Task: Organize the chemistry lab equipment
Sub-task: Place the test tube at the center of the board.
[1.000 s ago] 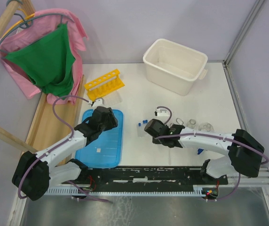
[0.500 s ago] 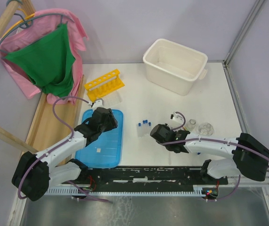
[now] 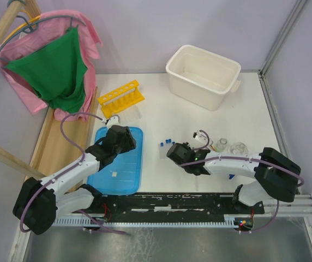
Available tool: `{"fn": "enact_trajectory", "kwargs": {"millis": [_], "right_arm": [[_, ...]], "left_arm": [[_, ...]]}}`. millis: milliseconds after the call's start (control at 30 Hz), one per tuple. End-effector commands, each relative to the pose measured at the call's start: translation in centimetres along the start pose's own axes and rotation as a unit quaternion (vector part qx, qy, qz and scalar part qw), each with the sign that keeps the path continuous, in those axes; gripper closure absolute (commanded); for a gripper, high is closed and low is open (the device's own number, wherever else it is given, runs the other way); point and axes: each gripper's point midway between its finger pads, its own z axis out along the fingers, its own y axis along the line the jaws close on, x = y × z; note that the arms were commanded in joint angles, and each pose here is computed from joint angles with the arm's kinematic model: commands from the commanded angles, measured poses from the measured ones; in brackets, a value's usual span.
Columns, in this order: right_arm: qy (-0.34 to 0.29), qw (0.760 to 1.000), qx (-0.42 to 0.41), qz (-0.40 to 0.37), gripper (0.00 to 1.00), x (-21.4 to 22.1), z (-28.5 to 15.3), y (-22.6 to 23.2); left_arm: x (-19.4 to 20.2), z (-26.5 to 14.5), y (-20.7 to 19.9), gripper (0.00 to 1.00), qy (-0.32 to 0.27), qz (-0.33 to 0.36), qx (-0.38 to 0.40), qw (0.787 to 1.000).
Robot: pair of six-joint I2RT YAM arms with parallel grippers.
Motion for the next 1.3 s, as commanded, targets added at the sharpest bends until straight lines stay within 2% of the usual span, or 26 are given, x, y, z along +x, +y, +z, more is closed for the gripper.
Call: {"fn": "enact_trajectory", "kwargs": {"millis": [0,400,667,933,1167,1267], "right_arm": [[-0.002,0.999,-0.017,0.032,0.84,0.0,-0.2,2.1],[-0.01,0.999,-0.011,0.032,0.79,0.5,-1.1,2.0],[-0.027,0.999,0.008,0.036,0.78,0.8,-1.6,-0.4],[-0.032,0.999,0.004,0.016,0.55,1.1,-2.5,-0.8],[-0.09,0.995,-0.002,-0.034,0.53,-2.0,-5.1,-0.2],[-0.164,0.981,0.022,-0.098,0.53,-6.3,-7.0,-1.0]], "left_arm": [[-1.2,-0.4,-1.2,0.4,-0.022,-0.012,0.023,0.999],[-0.9,-0.2,-1.0,0.4,-0.019,-0.011,0.022,1.0],[-0.5,-0.1,-0.9,0.4,-0.016,-0.01,0.023,1.0],[-0.2,0.1,-1.0,0.4,-0.01,-0.011,0.025,1.0],[-0.3,-0.1,-1.0,0.4,-0.012,-0.012,0.027,0.999],[-0.1,-0.1,-0.8,0.4,-0.01,-0.012,0.025,1.0]]}}
